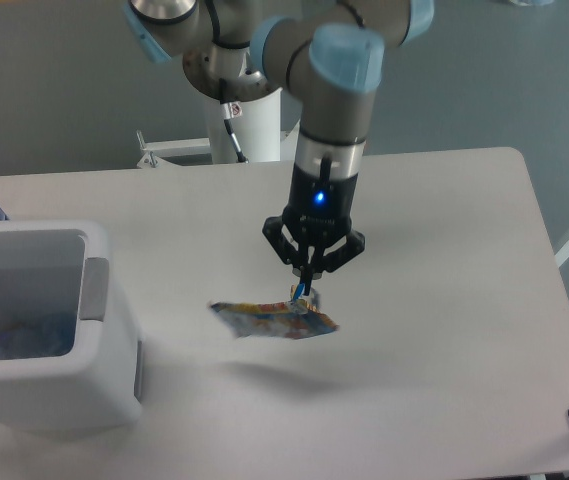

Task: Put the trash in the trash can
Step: 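Lift the wrapper and carry it over the trash bin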

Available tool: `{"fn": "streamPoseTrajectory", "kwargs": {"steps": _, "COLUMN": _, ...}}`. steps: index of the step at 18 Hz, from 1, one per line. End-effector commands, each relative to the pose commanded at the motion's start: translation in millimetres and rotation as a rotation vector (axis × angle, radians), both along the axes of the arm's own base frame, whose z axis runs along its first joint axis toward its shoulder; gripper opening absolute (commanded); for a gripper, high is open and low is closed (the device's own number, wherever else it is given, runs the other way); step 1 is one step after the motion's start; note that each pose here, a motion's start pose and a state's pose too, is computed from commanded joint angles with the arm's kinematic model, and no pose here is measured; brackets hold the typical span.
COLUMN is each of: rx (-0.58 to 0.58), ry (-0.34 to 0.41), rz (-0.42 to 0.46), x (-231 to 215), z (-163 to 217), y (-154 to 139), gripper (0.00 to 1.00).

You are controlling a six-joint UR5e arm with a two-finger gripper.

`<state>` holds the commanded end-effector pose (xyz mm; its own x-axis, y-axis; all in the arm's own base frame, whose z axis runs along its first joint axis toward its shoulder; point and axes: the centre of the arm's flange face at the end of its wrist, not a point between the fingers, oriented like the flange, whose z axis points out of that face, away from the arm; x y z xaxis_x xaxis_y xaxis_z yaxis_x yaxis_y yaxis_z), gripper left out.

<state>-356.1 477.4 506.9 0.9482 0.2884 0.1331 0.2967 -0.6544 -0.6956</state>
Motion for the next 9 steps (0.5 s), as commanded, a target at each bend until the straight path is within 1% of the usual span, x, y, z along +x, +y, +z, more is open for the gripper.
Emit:
{"fn": "streamPoseTrajectory", "kwargs": {"steps": 4, "rx": 0.096, "ry": -0.021, "rz": 0.052, "x": 13.3, "z": 56.1, "y": 1.3, "gripper": 0.0}}
{"fn": "streamPoseTrajectory", "kwargs": {"steps": 7, "rx": 0.179, "ry": -0.072, "rz": 0.077, "x": 26.2, "z": 94.6, "y": 3.2, "gripper": 0.0}}
{"fn": "streamPoseTrajectory", "kwargs": {"steps": 9, "rx": 0.224, "ry": -0.083, "rz": 0.079, "x": 38.4, "z": 121.0, "y": 5.2, "gripper": 0.0}}
